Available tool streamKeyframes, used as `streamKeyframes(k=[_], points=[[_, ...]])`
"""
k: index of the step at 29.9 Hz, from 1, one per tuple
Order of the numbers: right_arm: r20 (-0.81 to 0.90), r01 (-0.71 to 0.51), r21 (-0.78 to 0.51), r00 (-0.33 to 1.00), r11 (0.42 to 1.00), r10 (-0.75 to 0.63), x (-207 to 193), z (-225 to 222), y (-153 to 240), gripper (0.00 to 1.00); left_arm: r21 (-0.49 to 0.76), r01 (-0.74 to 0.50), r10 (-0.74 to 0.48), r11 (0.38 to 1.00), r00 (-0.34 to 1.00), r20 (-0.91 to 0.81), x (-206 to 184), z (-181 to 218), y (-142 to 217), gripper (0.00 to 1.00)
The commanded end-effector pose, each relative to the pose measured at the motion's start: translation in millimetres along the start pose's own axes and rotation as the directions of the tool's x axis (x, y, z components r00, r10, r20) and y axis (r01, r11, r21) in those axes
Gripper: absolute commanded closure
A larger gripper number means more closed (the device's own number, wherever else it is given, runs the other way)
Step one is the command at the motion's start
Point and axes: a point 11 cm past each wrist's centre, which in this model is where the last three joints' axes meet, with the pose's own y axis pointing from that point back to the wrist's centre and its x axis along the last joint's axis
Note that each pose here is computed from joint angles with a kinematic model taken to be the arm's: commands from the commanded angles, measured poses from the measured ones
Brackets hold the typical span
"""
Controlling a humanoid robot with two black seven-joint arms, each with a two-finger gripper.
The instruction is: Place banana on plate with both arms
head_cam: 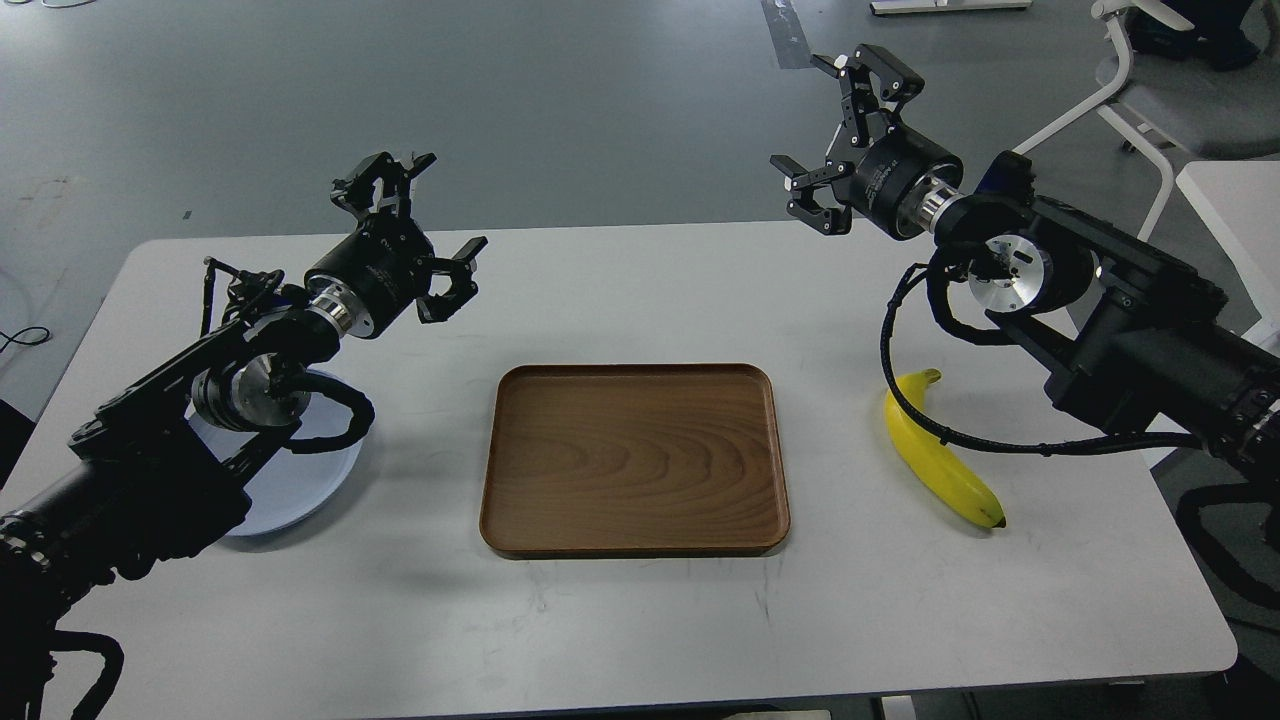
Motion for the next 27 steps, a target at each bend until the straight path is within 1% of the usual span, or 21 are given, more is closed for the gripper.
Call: streamKeyframes(k=[1,5,8,9,10,11,12,14,15,16,17,18,19,20,22,23,24,26,27], points=[[0.005,-0.003,-0.011,1.0,1.0,0.003,1.6,5.8,0.9,0.0,-0.002,-0.002,0.002,1.0,1.0,0.009,1.4,2.5,0.4,0.02],[0.003,-0.003,-0.009,1.0,1.0,0.003,2.9,4.3,2.1,0.0,-0.003,-0.004,0.004,1.0,1.0,0.013,2.1,3.1,0.6,0.02],[0.003,-0.003,-0.008,1.0,1.0,0.003,2.9,4.1,2.1,0.0,0.002,-0.017,0.017,1.0,0.999,0.047,1.4,4.2,-1.6,0.02],[0.002,-0.006,-0.009,1.0,1.0,0.006,4.3,5.4,2.9,0.0,-0.008,-0.039,0.04,0.999,0.991,0.127,2.2,11.6,-4.0,0.02],[0.004,-0.01,-0.009,1.0,1.0,0.01,5.9,7.2,4.1,0.0,-0.048,-0.055,0.066,0.997,0.962,0.266,3.2,25.1,-5.5,0.02],[0.001,-0.014,-0.013,1.0,1.0,0.014,7.4,8.6,5.0,0.0,-0.077,-0.06,0.084,0.995,0.932,0.353,3.4,32.3,-6.1,0.02],[-0.001,-0.019,-0.023,1.0,1.0,0.019,9.4,13.4,6.4,0.0,-0.143,-0.067,0.134,0.988,0.833,0.536,6.4,48.5,-4.6,0.02],[-0.006,-0.022,-0.035,1.0,0.999,0.022,11.2,18.5,8.4,0.0,-0.194,-0.083,0.196,0.978,0.693,0.694,13.2,61.9,0.1,0.02],[-0.013,-0.027,-0.041,1.0,0.999,0.026,13.8,19.9,10.2,0.0,-0.225,-0.088,0.235,0.97,0.555,0.798,21.2,71.9,8.3,0.02],[-0.015,-0.031,-0.041,0.999,0.999,0.03,15.2,19.5,10.9,0.0,-0.228,-0.085,0.24,0.97,0.493,0.837,26.4,75.8,13.5,0.02],[-0.017,-0.032,-0.042,0.999,0.999,0.031,16.0,19.1,11.6,0.0,-0.221,-0.075,0.233,0.972,0.391,0.891,36.4,84.8,23.4,0.02],[-0.019,-0.033,-0.043,0.999,0.999,0.033,16.7,19.1,12.0,0.0,-0.215,-0.07,0.226,0.974,0.324,0.919,47.8,91.7,35.1,0.02],[-0.019,-0.033,-0.043,0.999,0.999,0.033,16.7,19.1,12.0,0.0,-0.204,-0.072,0.217,0.976,0.298,0.93,55.1,92.2,42.4,0.02],[-0.02,-0.035,-0.042,0.999,0.999,0.034,17.3,18.7,12.3,0.0,-0.137,-0.092,0.157,0.986,0.267,0.951,70.8,77.5,56.8,0.02],[-0.019,-0.033,-0.042,0.999,0.999,0.032,16.8,18.7,12.2,0.0,-0.04,-0.125,0.068,0.991,0.233,0.97,85.7,58.4,70.6,0.02],[-0.019,-0.033,-0.044,0.999,0.998,0.032,16.8,18.9,12.2,0.0,0.031,-0.168,0.001,0.985,0.184,0.983,102.3,47.2,86.7,0.02],[-0.019,-0.033,-0.044,0.999,0.998,0.032,16.8,18.9,12.2,0.0,0.064,-0.215,-0.036,0.975,0.133,0.991,119.3,46.6,104.6,0.02],[-0.02,-0.032,-0.044,0.999,0.999,0.031,16.3,19.0,12.1,0.0,0.068,-0.272,-0.055,0.96,0.055,0.997,139.3,53.7,128.4,0.02],[-0.02,-0.033,-0.044,0.999,0.998,0.032,16.8,19.1,12.3,0.0,0.065,-0.284,-0.058,0.957,0.033,0.998,144.0,55.2,134.5,0.02]])
